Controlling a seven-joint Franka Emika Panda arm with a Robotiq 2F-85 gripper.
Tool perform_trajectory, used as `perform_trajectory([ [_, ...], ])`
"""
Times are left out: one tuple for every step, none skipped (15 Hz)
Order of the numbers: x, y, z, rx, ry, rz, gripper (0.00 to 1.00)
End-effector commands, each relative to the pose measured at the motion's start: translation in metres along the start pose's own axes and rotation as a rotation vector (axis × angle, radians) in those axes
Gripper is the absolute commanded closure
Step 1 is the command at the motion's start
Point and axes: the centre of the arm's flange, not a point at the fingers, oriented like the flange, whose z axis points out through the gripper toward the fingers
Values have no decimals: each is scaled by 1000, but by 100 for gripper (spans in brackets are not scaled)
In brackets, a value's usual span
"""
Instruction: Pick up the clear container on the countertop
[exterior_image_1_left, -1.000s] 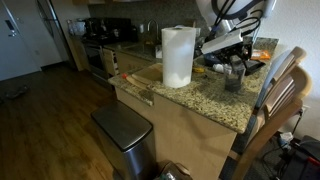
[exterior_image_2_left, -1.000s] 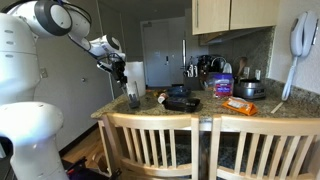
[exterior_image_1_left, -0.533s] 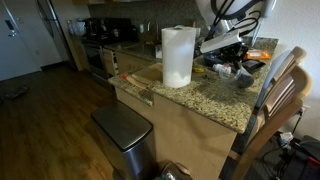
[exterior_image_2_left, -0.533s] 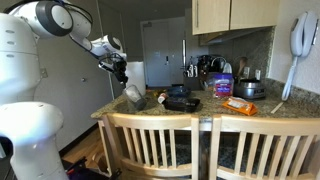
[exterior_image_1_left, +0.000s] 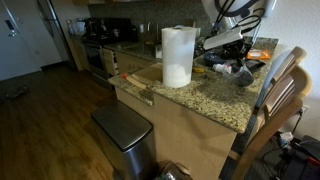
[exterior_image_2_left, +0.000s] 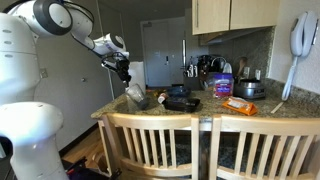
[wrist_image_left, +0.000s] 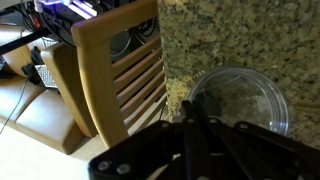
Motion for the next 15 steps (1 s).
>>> perform_trajectory([
  [29,33,-3,1,20,143,99],
  [42,45,-13,2,44,208,99],
  [56,58,-26,4,60,271,99],
  [68,74,-31,2,77,329,99],
  [82,91,-39,-1,91,389,99],
  [91,102,-48,-7,110,449,99],
  [98,114,-52,-16,128,508,99],
  [104,124,-53,-28,141,558,99],
  [108,130,-51,-37,145,594,99],
  [111,135,-47,-45,143,614,99],
  [113,137,-40,-47,129,608,99],
  [113,139,-31,-51,111,600,85],
  [113,140,-20,-55,89,585,71],
  [113,142,-10,-60,72,578,65],
  [114,132,-35,-63,109,582,84],
])
